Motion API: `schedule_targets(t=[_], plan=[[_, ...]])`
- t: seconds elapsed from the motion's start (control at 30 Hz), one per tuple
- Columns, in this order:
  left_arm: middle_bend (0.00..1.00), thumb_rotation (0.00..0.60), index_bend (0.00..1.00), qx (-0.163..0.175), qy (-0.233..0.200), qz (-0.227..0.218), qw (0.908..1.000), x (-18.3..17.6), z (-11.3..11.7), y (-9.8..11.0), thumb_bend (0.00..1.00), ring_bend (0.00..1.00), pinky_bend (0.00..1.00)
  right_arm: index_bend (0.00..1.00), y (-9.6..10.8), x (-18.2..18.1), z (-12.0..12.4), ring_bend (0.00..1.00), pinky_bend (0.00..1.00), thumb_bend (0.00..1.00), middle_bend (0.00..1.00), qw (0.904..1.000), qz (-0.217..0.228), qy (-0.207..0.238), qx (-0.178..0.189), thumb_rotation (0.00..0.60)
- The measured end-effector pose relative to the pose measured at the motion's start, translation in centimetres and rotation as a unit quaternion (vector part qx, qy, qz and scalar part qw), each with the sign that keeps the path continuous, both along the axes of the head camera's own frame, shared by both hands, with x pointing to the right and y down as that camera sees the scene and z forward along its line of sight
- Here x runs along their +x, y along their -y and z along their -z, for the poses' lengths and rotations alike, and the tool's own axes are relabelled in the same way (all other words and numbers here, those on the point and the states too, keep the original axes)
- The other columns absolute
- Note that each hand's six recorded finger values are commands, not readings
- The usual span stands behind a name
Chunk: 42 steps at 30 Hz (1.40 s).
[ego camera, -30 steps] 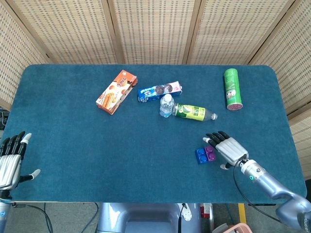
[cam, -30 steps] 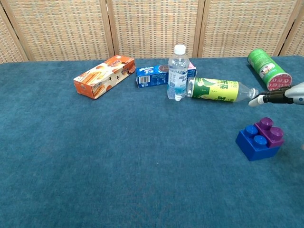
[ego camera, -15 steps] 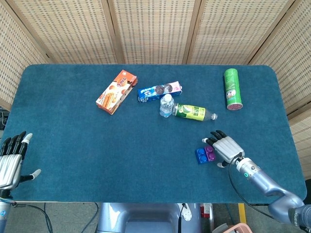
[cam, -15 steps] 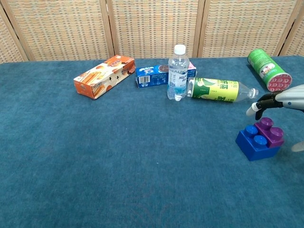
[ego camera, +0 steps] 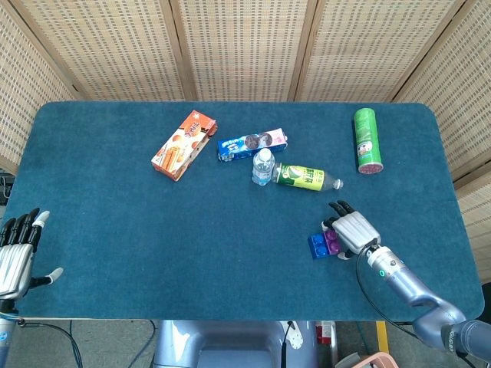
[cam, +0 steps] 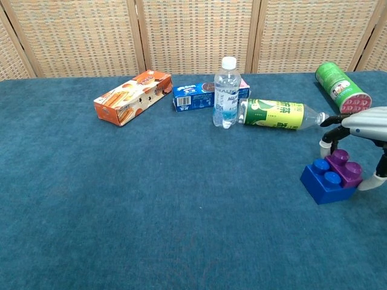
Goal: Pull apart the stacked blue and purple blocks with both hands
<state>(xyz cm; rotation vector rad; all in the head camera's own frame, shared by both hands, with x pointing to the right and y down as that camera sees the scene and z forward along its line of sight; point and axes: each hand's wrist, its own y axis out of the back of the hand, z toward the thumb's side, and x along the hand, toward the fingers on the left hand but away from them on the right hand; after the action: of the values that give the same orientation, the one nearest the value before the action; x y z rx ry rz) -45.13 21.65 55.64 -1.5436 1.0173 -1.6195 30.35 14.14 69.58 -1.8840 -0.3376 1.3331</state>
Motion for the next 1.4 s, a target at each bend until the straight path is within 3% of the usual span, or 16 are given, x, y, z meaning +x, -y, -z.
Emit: schedule_targets(t=[0.13,0.37,0.6,0.77,1.03,1.2,1.4], plan=[[0.0,0.6,0.0,-0.002,0.001,0.0,1.0,0.0,-0.1,0.0,0.0,0.0,0.0,0.53,0.2,-0.2,0.3,0.09,0.0,0.09,0.56,0.9997,-0.005,0.018,0.013,0.6],[0.0,0.6,0.0,-0.004,0.001,-0.001,1.0,0.1,-0.2,0.0,0.0,0.0,0.0,0.56,0.7,-0.9,1.7,0.11,0.0,0.17,0.58,0.9973,-0.012,0.063,0.035,0.6],[0.0,0.6,0.0,-0.011,-0.012,-0.012,0.9998,0.6,-0.8,0.9,0.0,0.0,0.0,0.56,2.0,-2.4,3.4,0.12,0.0,0.17,0.59,0.9905,-0.057,0.124,0.019,0.6],[0.0,0.6,0.0,-0.018,-0.037,-0.036,0.9985,1.7,-2.1,2.8,0.0,0.0,0.0,0.57,3.7,-4.8,4.3,0.12,0.0,0.17,0.59,0.9787,-0.104,0.177,-0.004,0.6],[0.0,0.6,0.0,-0.023,-0.14,-0.091,0.9857,7.6,-4.8,8.1,0.0,0.0,0.0,0.57,5.3,-11.4,5.9,0.12,0.0,0.18,0.59,0.9579,-0.134,0.251,-0.041,0.6],[0.0,0.6,0.0,-0.047,-0.182,-0.122,0.9745,12.0,-5.8,9.9,0.0,0.0,0.01,0.57,5.7,-13.9,6.2,0.12,0.0,0.18,0.59,0.9549,-0.138,0.259,-0.046,0.6],[0.0,0.6,0.0,-0.079,-0.228,-0.126,0.9623,16.4,-6.1,11.1,0.0,0.0,0.01,0.57,6.4,-16.0,5.5,0.12,0.0,0.2,0.6,0.9516,-0.171,0.252,-0.046,0.6]])
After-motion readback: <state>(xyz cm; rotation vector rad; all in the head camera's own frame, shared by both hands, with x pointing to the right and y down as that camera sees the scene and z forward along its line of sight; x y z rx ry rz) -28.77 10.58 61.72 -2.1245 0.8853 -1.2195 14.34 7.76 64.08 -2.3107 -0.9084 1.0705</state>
